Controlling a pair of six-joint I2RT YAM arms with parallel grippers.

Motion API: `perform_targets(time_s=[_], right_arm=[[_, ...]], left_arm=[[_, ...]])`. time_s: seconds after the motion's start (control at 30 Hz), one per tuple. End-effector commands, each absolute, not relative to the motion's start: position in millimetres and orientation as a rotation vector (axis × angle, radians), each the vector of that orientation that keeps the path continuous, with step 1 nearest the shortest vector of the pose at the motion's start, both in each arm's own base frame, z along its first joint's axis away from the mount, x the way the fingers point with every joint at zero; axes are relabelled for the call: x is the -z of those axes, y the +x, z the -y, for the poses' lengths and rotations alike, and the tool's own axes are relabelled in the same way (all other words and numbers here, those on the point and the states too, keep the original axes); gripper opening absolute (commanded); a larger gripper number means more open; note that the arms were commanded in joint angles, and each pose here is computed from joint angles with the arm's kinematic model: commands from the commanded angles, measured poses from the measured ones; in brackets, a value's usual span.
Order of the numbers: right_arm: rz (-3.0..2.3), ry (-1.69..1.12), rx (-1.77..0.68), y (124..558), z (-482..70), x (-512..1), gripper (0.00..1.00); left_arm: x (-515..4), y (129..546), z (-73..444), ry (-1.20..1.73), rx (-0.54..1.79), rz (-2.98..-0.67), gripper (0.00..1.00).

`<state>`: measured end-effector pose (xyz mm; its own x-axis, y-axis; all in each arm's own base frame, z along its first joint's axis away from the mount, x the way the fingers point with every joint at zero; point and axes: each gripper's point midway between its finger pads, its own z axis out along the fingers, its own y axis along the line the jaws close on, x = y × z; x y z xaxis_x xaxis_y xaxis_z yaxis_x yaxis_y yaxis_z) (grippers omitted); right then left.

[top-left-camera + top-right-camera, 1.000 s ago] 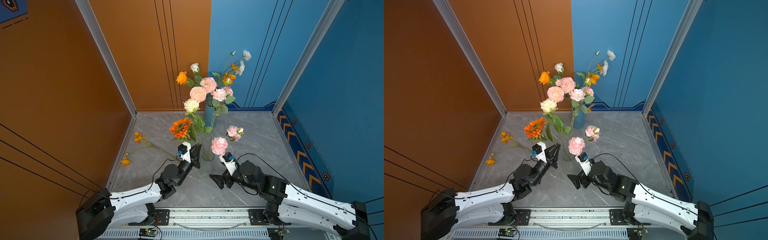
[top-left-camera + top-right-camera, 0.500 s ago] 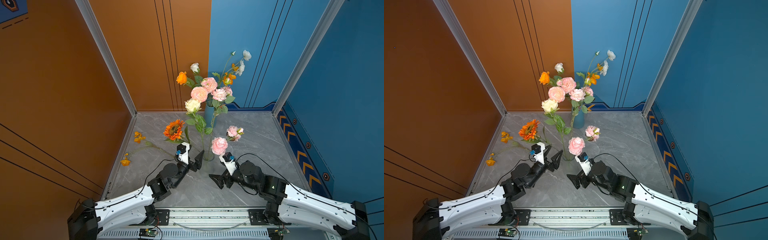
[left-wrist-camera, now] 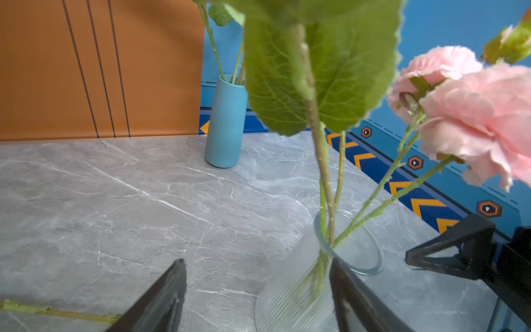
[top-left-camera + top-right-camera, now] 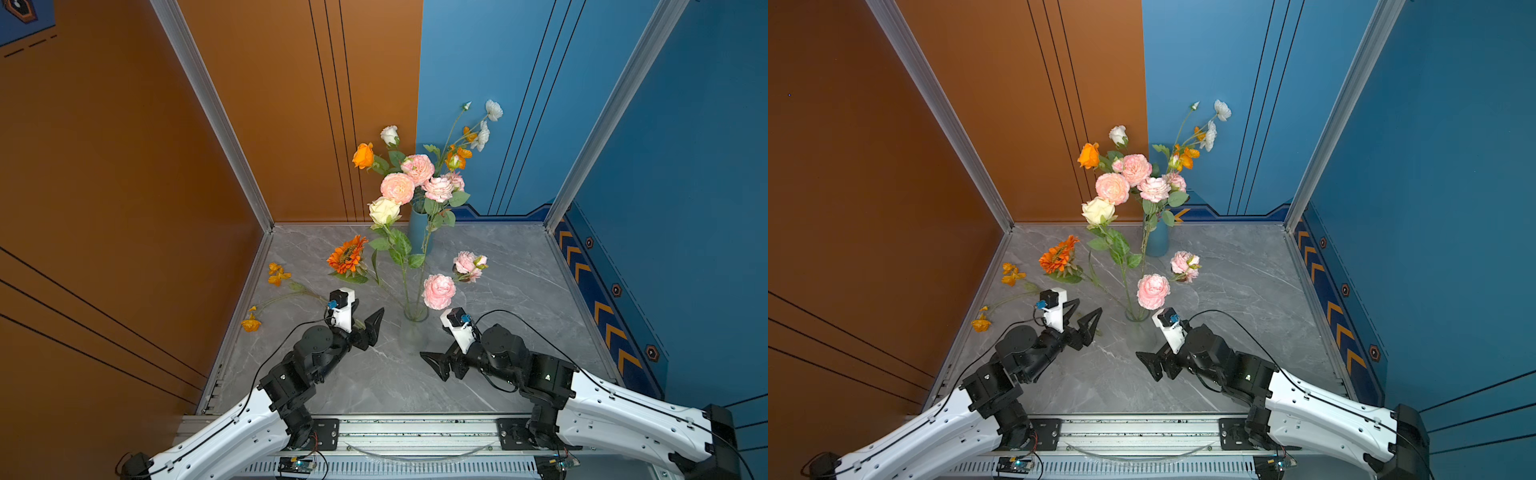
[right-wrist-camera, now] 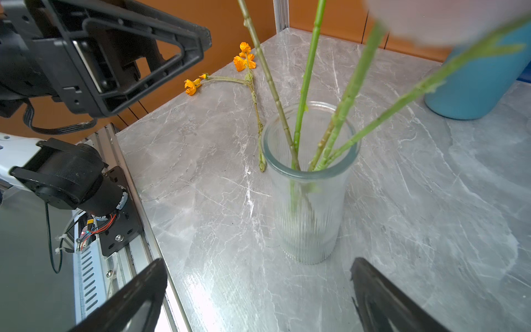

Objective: Arrange the flowers into the vase
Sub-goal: 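Move the left gripper down to the small orange flowers and close on their stems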

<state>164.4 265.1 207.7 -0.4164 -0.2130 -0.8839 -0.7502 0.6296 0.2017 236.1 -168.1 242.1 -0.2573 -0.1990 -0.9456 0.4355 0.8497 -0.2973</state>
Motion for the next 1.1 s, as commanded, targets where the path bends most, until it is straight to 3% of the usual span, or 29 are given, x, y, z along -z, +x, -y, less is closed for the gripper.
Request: perform_targets(time_s=[0.0,0.13,0.37,0.67,1.07], right_arm=[[-1.992,-0.731,-0.720,161,-256,-195,1.00],[-2.003,-0.726,-0.742,157,-263,-186,1.00],[-1.933,-0.673,-0.848,153,-294,-187,1.00],[-1.903,-0.607,-0.883,158,-329,-189,1.00],[-1.909,-0.603,-0.874,163,-338,-188,1.00]], left_arm=[[-205,239,144,0.024,0.615,-1.830,0.73],[-166,260,94,-0.364,0.598,-1.936,0.69],[-117,310,46,-0.858,0.885,-2.001,0.65],[-93,366,15,-1.016,0.916,-1.954,0.63],[-60,382,15,-1.135,0.915,-1.982,0.49]])
